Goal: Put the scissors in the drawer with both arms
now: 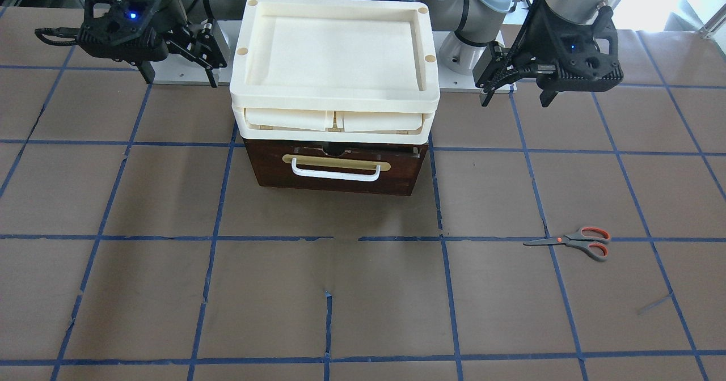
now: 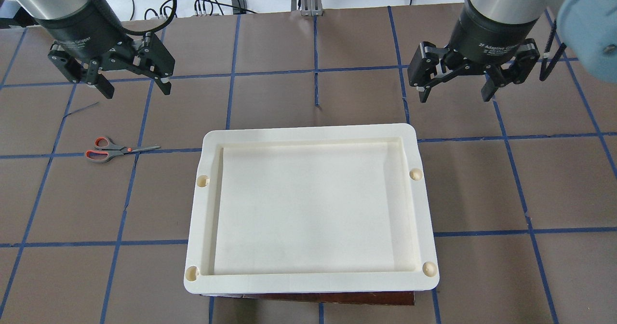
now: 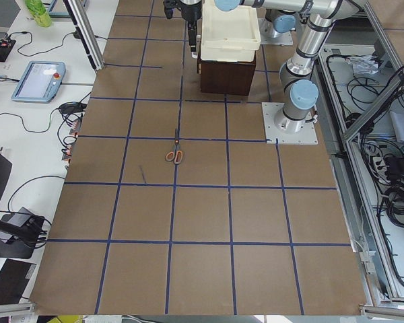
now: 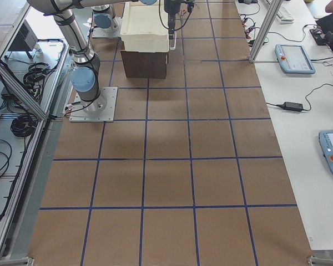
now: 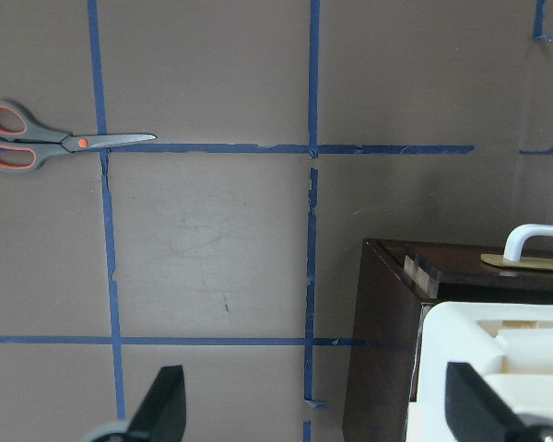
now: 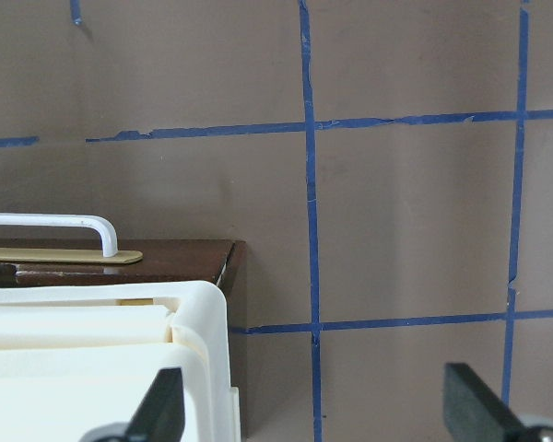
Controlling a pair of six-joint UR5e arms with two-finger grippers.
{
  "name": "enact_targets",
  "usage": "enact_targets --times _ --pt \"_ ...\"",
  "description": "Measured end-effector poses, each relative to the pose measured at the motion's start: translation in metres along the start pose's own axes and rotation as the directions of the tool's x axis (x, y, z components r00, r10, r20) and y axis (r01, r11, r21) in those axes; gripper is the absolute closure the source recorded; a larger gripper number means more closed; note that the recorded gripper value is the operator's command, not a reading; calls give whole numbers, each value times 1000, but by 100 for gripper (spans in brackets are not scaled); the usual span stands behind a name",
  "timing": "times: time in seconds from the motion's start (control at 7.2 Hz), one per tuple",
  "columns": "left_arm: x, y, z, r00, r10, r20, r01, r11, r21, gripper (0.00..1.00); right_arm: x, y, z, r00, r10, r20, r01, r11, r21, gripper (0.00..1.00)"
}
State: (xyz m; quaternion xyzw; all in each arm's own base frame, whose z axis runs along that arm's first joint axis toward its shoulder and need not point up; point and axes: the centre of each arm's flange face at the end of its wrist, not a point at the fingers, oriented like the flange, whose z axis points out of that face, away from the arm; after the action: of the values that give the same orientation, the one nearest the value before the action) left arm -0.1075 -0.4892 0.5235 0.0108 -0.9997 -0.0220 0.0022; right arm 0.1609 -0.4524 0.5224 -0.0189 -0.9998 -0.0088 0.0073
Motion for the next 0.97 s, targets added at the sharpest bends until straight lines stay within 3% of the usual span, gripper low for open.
enact_targets --times 0.28,0.56,0.83,0.97 --pt "0 0 1 1000 1 0 -1 1000 -1 0 -6 -7 7 1000 -14 5 14 1000 -21 0" --pt "0 0 1 1000 1 0 -1 1000 -1 0 -31 -59 36 998 -61 28 63 996 -56 0" --pt "0 2 0 1000 5 0 -5 1000 0 0 -72 -118 64 983 -170 64 174 982 -69 0" --pt "-2 1 3 1000 6 -1 -6 1000 -4 0 -90 -139 84 960 -259 111 266 963 -53 0"
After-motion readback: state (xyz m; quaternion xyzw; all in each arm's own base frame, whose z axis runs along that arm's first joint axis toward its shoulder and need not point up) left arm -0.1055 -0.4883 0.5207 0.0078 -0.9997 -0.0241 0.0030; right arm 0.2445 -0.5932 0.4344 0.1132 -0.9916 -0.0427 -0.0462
